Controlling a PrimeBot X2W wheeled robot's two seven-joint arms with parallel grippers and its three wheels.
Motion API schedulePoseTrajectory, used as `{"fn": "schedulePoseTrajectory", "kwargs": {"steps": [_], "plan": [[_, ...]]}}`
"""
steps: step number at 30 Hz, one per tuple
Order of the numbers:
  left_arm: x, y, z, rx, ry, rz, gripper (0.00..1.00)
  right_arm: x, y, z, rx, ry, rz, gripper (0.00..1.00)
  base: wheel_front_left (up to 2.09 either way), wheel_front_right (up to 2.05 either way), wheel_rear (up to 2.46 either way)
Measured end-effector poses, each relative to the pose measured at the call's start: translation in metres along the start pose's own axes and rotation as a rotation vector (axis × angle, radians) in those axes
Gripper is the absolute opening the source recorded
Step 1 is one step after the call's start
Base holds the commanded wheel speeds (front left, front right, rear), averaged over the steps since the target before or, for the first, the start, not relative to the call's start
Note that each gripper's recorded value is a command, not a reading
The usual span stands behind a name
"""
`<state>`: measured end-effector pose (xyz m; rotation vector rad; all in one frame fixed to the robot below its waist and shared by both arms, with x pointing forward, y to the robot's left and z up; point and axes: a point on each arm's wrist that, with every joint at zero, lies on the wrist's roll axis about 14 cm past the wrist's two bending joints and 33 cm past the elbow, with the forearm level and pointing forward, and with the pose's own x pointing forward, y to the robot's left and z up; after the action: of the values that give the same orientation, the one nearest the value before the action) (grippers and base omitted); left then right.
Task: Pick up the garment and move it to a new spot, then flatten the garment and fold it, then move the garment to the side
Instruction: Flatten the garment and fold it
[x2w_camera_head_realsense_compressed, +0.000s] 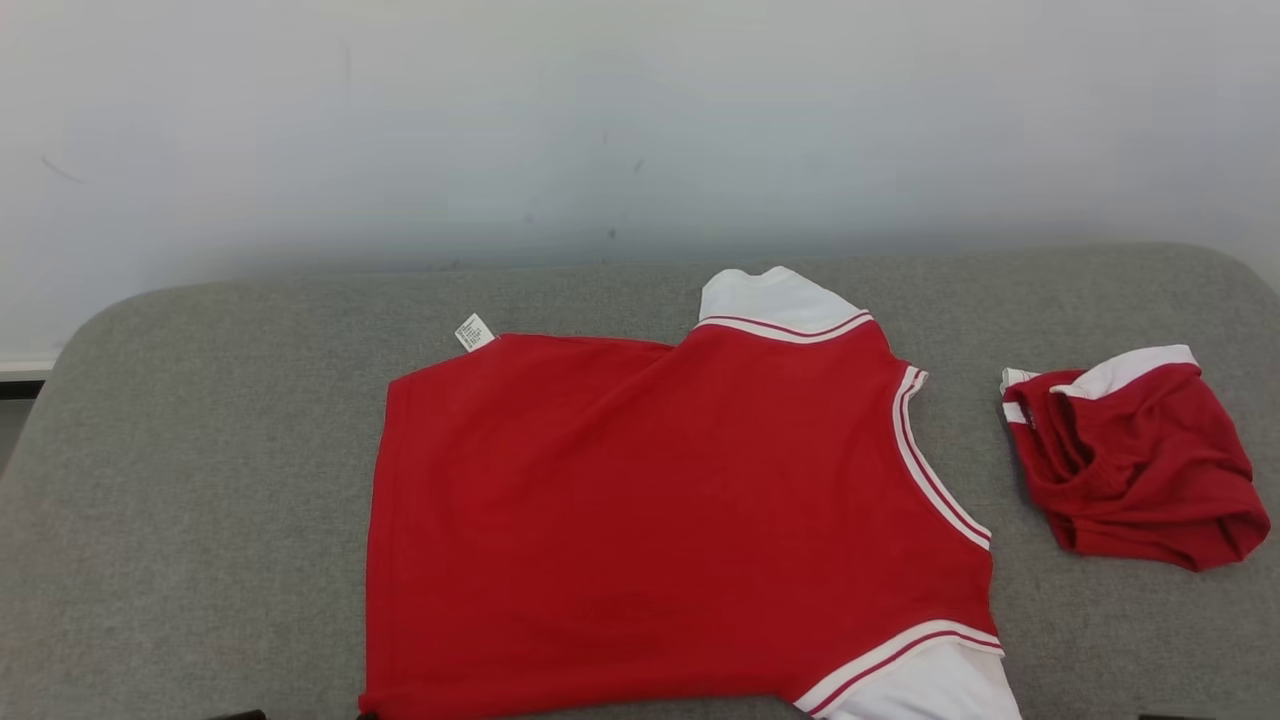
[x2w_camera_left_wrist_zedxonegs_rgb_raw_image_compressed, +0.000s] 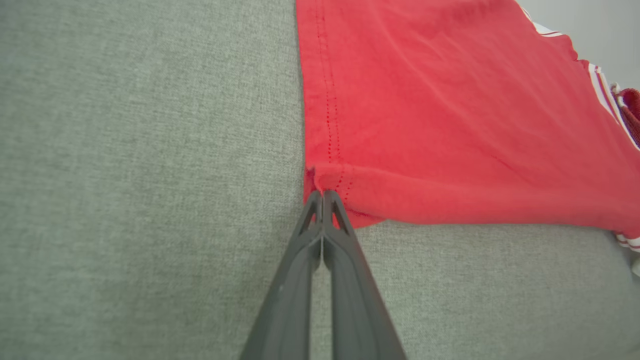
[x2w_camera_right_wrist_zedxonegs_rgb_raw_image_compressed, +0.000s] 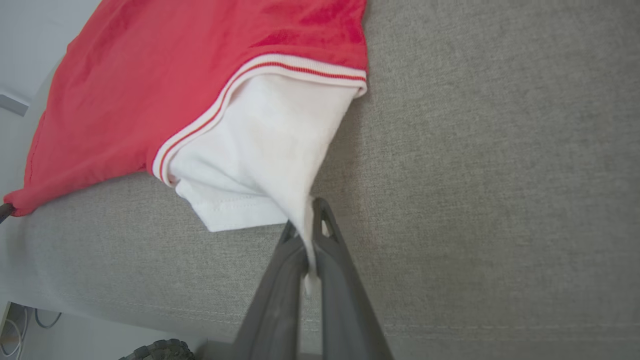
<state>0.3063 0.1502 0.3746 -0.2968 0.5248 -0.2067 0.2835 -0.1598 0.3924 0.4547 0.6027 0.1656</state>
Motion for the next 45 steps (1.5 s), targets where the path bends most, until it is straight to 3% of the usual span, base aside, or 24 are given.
{"fn": "schedulePoseTrajectory", "kwargs": {"steps": [16, 17, 18, 19, 20, 21, 29, 45], "plan": [[0.003, 0.002, -0.009, 0.060, 0.039, 0.007, 0.00, 0.004, -0.006, -0.032, -0.079, 0.173, -0.028, 0.00, 0.00, 0.00, 0.00], [0.002, 0.002, -0.009, 0.061, 0.039, 0.007, 0.00, 0.004, -0.007, -0.033, -0.086, 0.176, -0.031, 0.15, 0.00, 0.00, 0.00], [0.002, 0.002, -0.009, 0.060, 0.039, 0.008, 0.08, 0.004, -0.008, -0.033, -0.090, 0.176, -0.032, 0.42, 0.00, 0.00, 0.00], [0.002, 0.002, -0.010, 0.060, 0.041, 0.009, 0.44, 0.004, -0.008, -0.032, -0.092, 0.175, -0.032, 0.95, 0.00, 0.00, 0.00], [0.002, 0.003, -0.010, 0.061, 0.042, 0.011, 0.95, 0.004, -0.008, -0.032, -0.094, 0.174, -0.035, 1.00, 0.00, 0.00, 0.00], [0.001, 0.004, -0.011, 0.062, 0.043, 0.014, 1.00, 0.004, -0.008, -0.032, -0.095, 0.178, -0.035, 1.00, 0.00, 0.00, 0.00], [-0.005, 0.014, -0.002, 0.059, 0.013, 0.045, 1.00, -0.001, -0.031, -0.001, -0.111, 0.099, -0.088, 1.00, 0.00, 0.00, 0.00], [-0.003, -0.001, 0.037, 0.003, -0.121, 0.020, 1.00, 0.005, -0.007, 0.021, -0.095, 0.007, -0.017, 1.00, 0.00, 0.00, 0.00]]}}
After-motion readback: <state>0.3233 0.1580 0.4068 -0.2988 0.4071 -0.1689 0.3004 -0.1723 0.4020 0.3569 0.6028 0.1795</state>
